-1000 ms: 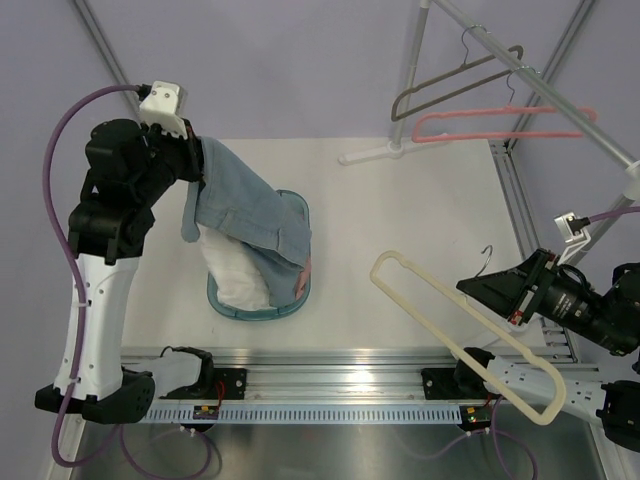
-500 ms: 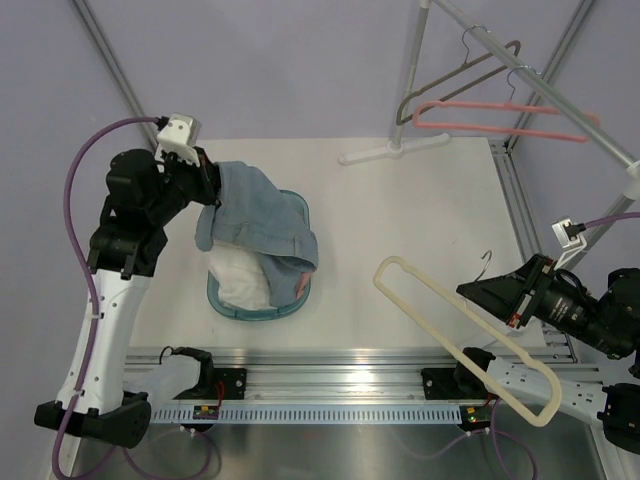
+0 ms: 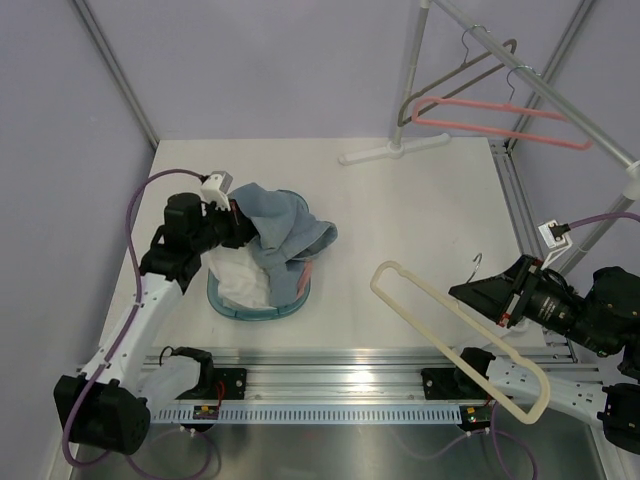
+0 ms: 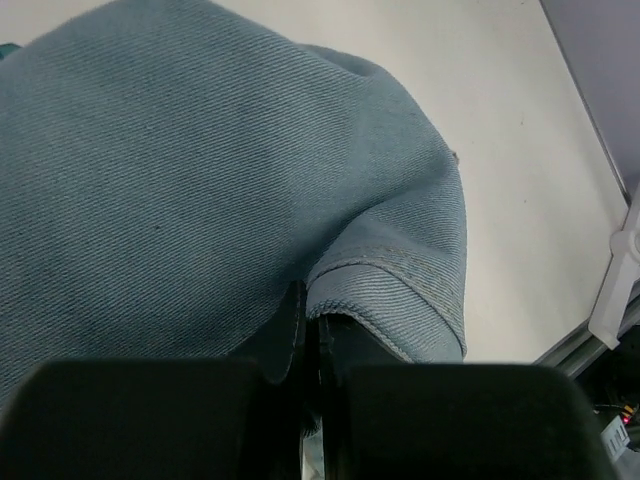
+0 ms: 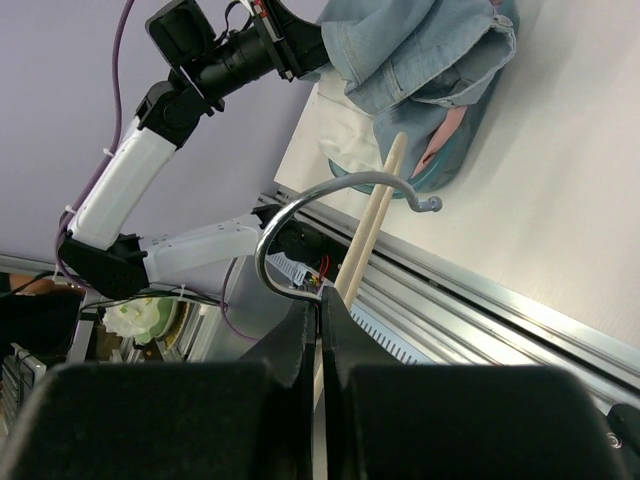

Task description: Remove the skirt from the hanger

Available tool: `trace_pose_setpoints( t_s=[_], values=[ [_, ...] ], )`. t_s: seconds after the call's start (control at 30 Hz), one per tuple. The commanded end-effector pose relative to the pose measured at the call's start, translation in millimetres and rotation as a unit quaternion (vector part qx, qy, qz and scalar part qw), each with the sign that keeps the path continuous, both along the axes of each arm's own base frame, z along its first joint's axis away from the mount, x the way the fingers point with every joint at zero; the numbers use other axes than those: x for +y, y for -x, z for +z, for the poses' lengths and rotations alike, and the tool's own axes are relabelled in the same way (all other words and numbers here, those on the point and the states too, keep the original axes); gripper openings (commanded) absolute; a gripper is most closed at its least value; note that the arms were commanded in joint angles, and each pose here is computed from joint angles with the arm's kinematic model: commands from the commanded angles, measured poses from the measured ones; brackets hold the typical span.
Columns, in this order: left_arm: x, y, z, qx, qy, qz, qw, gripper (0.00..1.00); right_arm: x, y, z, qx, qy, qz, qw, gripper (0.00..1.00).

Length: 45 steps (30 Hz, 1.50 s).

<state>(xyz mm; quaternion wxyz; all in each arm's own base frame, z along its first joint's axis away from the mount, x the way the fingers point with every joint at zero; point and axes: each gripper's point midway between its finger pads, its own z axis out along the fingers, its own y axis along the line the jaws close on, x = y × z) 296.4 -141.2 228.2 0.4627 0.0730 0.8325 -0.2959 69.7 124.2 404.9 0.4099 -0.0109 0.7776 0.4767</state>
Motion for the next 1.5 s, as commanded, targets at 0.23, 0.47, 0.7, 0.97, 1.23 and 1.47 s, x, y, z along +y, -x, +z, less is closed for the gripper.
trace_pose_setpoints(
  t_s=[0.23,0.47,0.7,0.97,1.23,1.47],
  values=[
    [24,4,-75,0.085,0.004,0.073,0.994,0.09,6,1,10,-0.001,-0.036,0.005,0.999,0.00],
    [3,4,-61,0.103,0.059,0.033,0.992,0.48,12,-3,7,0.000,-0.032,0.003,0.999,0.00],
    [-3,27,32,0.012,0.058,0.009,0.998,0.98,37,-33,-10,0.009,0.035,-0.029,0.999,0.00],
    [-29,83,125,-0.075,0.109,-0.059,0.989,0.99,79,-110,-75,0.041,0.254,-0.140,0.956,0.00],
    [-108,149,167,-0.086,0.094,-0.229,0.965,0.99,86,-150,-104,0.050,0.394,-0.212,0.893,0.00],
    [-143,173,147,-0.069,0.043,-0.268,0.960,0.98,69,-155,-106,0.058,0.438,-0.246,0.863,0.00]
  ],
)
